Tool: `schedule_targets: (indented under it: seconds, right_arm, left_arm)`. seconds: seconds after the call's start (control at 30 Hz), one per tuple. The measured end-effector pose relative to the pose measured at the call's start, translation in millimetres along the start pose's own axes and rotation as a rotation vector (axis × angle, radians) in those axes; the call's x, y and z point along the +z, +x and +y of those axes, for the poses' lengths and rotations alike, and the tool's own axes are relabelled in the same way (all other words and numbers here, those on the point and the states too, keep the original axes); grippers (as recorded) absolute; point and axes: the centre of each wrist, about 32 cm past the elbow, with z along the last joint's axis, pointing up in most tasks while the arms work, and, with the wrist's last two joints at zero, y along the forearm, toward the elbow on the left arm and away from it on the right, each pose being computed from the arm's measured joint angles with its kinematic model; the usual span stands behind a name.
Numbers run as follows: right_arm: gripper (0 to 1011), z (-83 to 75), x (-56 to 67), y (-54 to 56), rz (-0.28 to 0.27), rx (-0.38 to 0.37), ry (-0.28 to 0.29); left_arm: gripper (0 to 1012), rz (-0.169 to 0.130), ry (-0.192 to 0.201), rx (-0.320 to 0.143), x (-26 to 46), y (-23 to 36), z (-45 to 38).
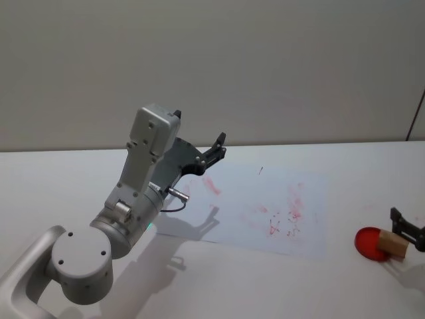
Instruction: Use the one hand to pick up the stamp and affix it onto the A4 paper.
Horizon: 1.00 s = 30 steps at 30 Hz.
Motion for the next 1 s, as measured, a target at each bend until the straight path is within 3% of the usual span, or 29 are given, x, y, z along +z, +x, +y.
schedule_targets:
  seconds: [0.47,1.0]
  right_arm:
    - [1001,-5.0,-9.4,9.8,-0.027,0.044,-0.109]
    - [1001,0.2,-14.5,11.6,-0.043,0.104,-0.17]
  left_arm:
    - [1001,0.0,0.0,0.0,0.0,0.0,0.0]
    - [1001,0.0,0.0,0.0,0.0,0.0,0.0]
